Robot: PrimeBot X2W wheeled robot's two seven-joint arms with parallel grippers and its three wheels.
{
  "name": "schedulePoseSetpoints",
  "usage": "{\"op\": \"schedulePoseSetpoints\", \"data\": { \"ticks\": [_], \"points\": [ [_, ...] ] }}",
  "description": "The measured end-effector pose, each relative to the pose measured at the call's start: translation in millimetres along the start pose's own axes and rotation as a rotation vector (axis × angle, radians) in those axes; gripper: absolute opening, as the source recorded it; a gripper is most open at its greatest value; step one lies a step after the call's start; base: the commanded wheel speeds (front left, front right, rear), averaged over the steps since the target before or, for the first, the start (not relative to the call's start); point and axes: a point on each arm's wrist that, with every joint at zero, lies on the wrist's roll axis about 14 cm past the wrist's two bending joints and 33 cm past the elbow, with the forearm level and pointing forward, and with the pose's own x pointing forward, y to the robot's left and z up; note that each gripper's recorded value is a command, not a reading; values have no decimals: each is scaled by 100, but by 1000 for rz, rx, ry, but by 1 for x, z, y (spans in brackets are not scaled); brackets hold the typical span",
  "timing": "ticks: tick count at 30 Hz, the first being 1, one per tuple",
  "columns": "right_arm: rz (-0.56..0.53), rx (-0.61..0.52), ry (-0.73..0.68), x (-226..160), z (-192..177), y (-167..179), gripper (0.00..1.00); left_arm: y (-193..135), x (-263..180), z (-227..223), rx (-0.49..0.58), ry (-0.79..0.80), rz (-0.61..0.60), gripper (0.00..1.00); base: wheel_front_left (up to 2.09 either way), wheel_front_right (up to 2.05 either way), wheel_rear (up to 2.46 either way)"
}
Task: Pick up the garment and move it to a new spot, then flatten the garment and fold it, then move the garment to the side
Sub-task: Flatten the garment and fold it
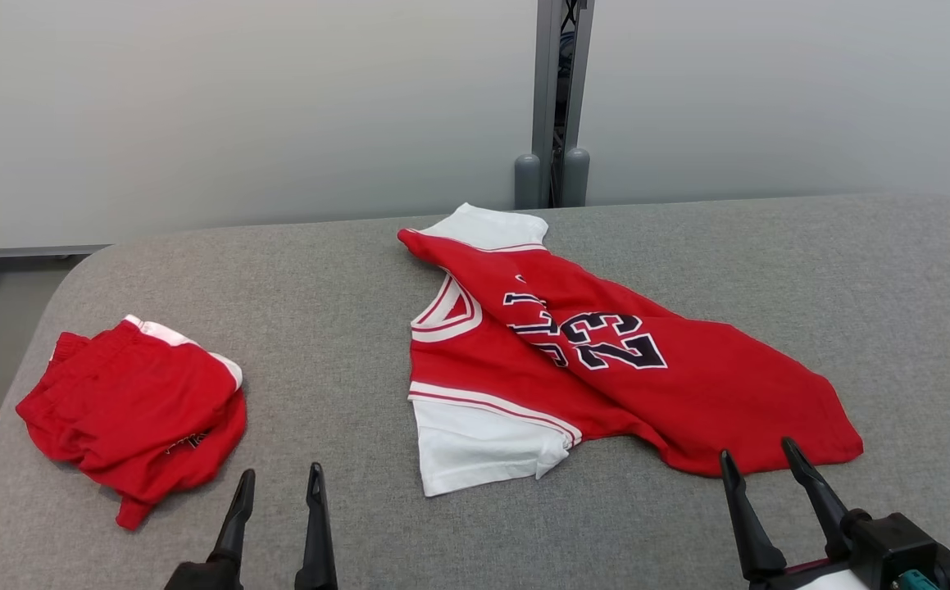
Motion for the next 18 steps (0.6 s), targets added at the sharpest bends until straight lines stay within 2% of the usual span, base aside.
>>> {"op": "schedulePoseSetpoints", "data": {
  "ticks": [11,18],
  "points": [
    [-10,-1,9,-3,-3,-3,100,-8,1,-3,4,9,-22,100,0,0,0],
    [-22,-1,13,-5,-4,-6,100,-17,-4,-37,-7,120,-63,100,0,0,0]
  ]
}}
